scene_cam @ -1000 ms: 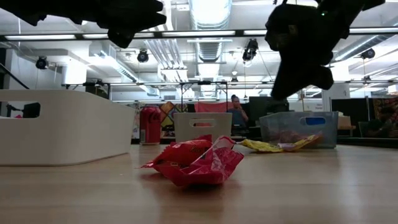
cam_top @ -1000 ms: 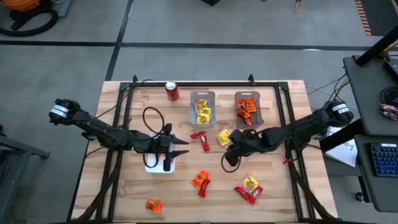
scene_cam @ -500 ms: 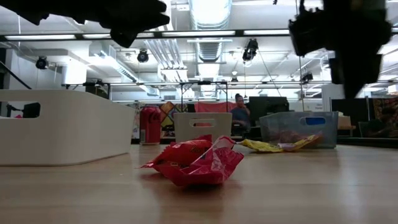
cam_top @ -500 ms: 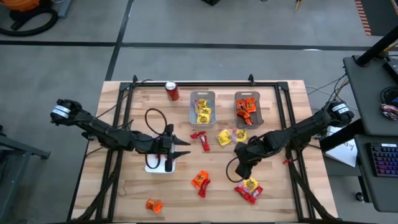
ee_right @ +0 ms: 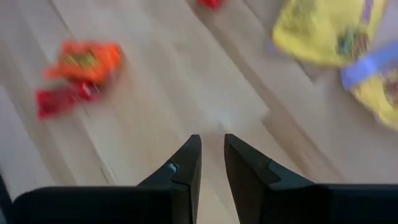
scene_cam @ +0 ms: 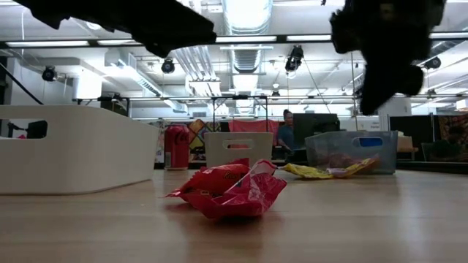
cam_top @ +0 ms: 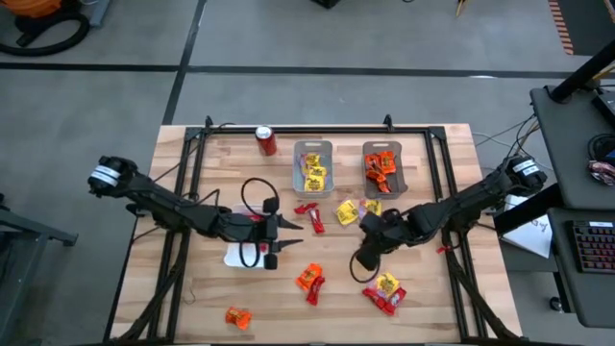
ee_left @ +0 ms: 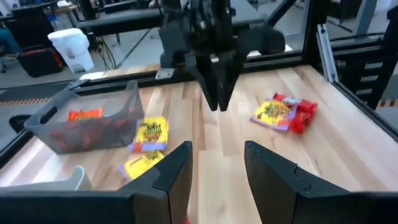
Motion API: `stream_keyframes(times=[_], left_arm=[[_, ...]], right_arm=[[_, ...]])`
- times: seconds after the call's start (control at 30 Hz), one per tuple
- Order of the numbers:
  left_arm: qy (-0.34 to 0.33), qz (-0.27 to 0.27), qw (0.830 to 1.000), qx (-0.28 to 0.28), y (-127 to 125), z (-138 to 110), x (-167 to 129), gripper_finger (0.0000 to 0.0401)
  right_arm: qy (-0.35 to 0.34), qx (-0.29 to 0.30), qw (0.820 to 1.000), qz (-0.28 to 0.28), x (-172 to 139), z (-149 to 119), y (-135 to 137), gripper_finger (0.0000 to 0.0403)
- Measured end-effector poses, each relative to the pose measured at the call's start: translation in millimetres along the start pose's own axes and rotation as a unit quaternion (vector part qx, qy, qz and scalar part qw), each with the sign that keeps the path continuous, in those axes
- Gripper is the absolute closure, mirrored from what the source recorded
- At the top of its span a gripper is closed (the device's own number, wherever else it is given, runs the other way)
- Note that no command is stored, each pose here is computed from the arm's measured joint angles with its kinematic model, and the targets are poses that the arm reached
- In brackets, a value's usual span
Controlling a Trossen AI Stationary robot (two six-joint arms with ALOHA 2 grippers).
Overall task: Sort candy
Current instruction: Put the red candy into the white bin
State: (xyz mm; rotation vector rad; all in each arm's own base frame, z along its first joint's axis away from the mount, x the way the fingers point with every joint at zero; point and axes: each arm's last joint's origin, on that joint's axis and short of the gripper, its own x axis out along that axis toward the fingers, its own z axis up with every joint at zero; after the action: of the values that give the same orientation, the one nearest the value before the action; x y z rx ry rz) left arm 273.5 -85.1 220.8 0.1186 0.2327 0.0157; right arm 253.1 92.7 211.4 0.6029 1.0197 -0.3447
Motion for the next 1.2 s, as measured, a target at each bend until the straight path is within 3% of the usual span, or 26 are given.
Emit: stream_keyframes(times=[0.27,0.53,0.73,1.2], left_arm=[[-0.007,0.015,1.0,-0.012,12,13,-30,0.0271],[0.004,0.031,0.999,-0.02,25,25,-61,0.0271],[0.01,0.031,0.999,-0.026,28,25,-68,0.0271],[0.02,0.033,0.999,-0.021,27,23,-66,0.0271]], right_arm=[[-0.066,0.036,0.996,0.048,8,25,5,0.0339],[-0.049,0.033,0.998,-0.009,47,45,12,0.0339],[-0.032,0.033,0.996,-0.072,68,63,17,0.0337],[-0.067,0.026,0.989,-0.128,105,99,27,0.0201]])
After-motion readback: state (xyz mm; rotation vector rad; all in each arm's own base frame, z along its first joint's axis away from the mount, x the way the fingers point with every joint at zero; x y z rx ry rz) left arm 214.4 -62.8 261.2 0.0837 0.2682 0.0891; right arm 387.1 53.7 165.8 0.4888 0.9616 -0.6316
